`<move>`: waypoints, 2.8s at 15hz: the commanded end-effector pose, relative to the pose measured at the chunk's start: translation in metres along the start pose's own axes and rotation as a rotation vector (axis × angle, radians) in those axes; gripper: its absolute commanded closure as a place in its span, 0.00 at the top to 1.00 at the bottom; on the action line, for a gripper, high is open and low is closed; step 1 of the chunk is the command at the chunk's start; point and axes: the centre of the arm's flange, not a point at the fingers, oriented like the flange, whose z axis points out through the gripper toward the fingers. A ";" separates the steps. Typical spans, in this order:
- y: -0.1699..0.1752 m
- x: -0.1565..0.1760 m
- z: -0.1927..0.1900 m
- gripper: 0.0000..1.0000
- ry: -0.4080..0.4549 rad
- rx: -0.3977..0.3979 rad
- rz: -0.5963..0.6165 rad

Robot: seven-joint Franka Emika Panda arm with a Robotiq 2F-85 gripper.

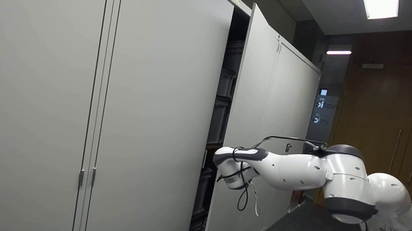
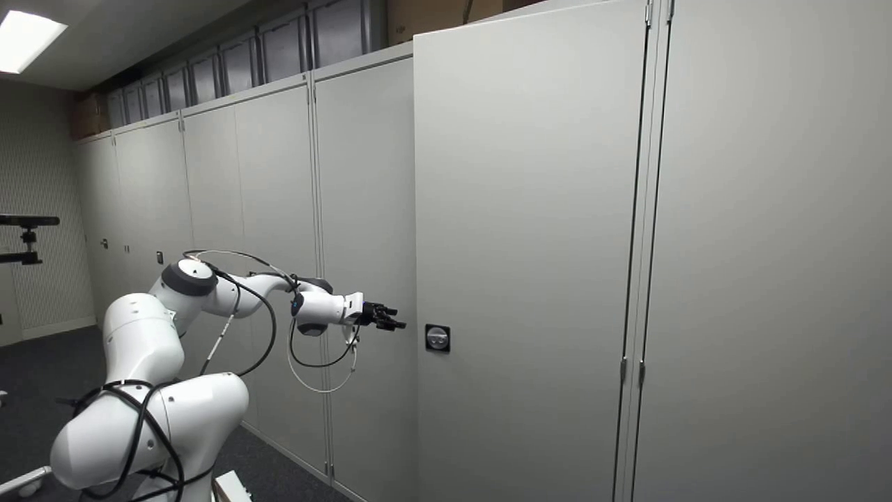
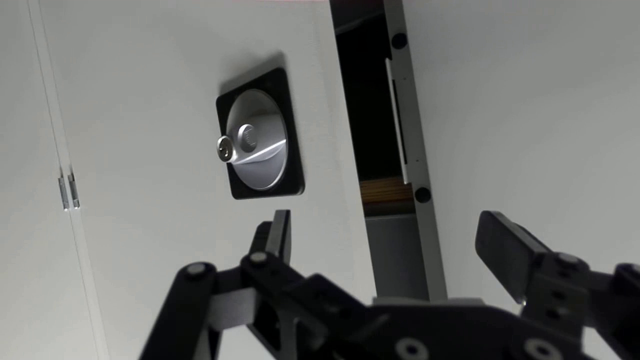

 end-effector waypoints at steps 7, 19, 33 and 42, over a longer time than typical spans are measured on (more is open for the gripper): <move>-0.027 0.028 0.005 1.00 0.068 -0.103 -0.114; -0.043 0.041 0.017 1.00 0.110 -0.114 -0.116; -0.052 0.049 0.030 1.00 0.137 -0.108 -0.104; -0.054 0.052 0.038 1.00 0.157 -0.116 -0.094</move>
